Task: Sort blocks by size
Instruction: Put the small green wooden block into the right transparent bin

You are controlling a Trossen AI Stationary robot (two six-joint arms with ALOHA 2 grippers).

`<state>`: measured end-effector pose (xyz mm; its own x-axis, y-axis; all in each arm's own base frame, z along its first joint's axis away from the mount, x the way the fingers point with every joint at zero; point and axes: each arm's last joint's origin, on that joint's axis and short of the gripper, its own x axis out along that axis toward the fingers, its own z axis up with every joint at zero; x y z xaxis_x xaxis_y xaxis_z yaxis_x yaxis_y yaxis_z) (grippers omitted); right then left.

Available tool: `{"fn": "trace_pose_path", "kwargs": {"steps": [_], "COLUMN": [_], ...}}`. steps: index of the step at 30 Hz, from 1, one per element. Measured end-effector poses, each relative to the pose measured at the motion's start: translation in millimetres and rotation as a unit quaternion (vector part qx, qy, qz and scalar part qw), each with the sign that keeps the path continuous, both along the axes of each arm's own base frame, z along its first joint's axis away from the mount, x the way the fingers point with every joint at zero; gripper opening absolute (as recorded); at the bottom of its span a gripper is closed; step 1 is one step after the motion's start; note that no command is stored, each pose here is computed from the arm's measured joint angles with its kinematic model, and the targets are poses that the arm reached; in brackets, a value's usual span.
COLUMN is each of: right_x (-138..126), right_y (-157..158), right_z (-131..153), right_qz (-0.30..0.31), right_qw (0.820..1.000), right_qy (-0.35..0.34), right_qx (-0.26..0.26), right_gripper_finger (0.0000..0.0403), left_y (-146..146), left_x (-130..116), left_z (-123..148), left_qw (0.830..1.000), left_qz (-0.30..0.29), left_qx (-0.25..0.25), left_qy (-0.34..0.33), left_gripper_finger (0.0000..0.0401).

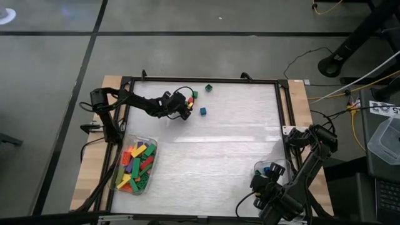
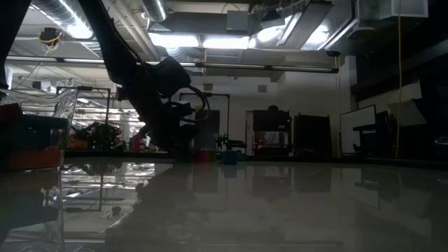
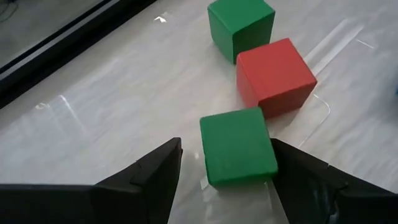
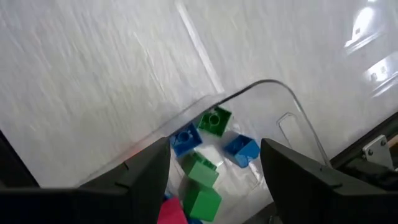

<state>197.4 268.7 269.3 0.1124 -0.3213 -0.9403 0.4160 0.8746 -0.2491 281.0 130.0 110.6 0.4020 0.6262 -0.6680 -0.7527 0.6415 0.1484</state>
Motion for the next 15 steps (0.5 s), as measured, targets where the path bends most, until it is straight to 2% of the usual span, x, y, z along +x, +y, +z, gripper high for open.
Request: {"fn": "trace_pose_path", "kwargs": {"steps": [3, 9, 15], "right_x": [0, 4, 11], "right_y": [0, -2, -6], "right_z": [0, 2, 6], "right_qz": [0.000, 0.018, 0.090], "right_qw": [1.000, 0.996, 0.975], "right_qy": [-0.001, -0.070, -0.152], "right_qx": [-0.001, -0.048, -0.136], "right_gripper_finger": [0.0248, 0.0248, 0.0248], "left_y": [0, 0, -12], "left_x": [0, 1, 7], "left_z": [0, 0, 3], "left_qw": [1.000, 1.000, 0.994], "left_qz": [-0.003, -0.020, -0.087], "left_qx": [0.001, 0.007, -0.054], "left_qy": [0.004, 0.012, -0.026], "left_gripper_finger": [0.0204, 0.0114, 0.0113]}}
